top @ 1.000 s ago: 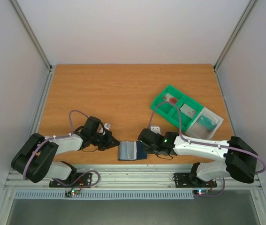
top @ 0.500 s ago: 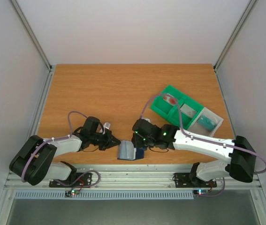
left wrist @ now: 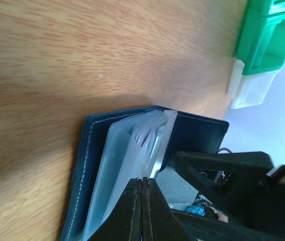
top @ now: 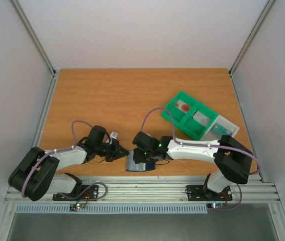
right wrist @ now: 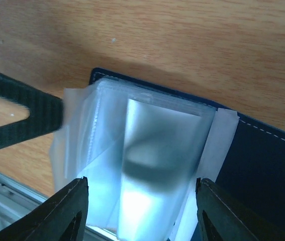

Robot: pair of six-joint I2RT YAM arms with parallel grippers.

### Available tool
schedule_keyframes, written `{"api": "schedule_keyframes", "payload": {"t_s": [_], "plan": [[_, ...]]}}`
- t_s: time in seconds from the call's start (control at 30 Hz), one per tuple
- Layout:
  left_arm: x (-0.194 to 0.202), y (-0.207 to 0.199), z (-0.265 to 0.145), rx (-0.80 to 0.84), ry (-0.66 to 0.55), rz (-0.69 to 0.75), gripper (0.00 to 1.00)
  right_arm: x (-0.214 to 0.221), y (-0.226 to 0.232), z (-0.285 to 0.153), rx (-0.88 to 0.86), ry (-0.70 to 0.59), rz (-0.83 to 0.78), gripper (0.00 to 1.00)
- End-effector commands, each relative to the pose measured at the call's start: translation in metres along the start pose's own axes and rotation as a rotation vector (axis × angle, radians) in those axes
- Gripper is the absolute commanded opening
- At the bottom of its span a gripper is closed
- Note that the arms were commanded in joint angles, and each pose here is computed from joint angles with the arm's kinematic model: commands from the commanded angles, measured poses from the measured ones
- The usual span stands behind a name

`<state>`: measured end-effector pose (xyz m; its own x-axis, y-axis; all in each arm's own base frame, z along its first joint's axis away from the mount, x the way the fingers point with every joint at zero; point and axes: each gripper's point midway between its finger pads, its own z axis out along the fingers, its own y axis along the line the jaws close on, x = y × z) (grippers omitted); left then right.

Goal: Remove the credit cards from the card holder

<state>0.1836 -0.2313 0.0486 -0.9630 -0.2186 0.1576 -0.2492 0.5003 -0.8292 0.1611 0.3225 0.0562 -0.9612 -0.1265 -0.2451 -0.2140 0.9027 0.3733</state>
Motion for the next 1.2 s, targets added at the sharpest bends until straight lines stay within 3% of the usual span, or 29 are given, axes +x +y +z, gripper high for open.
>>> {"api": "schedule_keyframes", "payload": {"t_s": [0.0,0.3,0.37,0.6,1.17], "plan": [[0.001,-0.02,-0.005,0.071,-0.013,0.04,0.0,0.007,-0.003,0.012,-0.018,-0.002,-0.008,0.58],[0.001,-0.02,-0.015,0.019,-0.05,0.05,0.02,0.007,-0.026,0.025,0.01,-0.072,-0.002,0.55],[0.0,-0.018,-0.017,-0.004,-0.062,0.059,0.08,0.008,-0.027,0.026,-0.002,-0.082,0.004,0.48],[-0.001,-0.017,-0.03,-0.072,-0.107,0.089,0.43,0.008,-0.028,0.025,-0.025,-0.106,-0.008,0.33],[-0.004,-0.032,-0.013,0.05,-0.052,0.122,0.63,0.01,-0.015,0.024,-0.13,-0.114,0.002,0.3]]}}
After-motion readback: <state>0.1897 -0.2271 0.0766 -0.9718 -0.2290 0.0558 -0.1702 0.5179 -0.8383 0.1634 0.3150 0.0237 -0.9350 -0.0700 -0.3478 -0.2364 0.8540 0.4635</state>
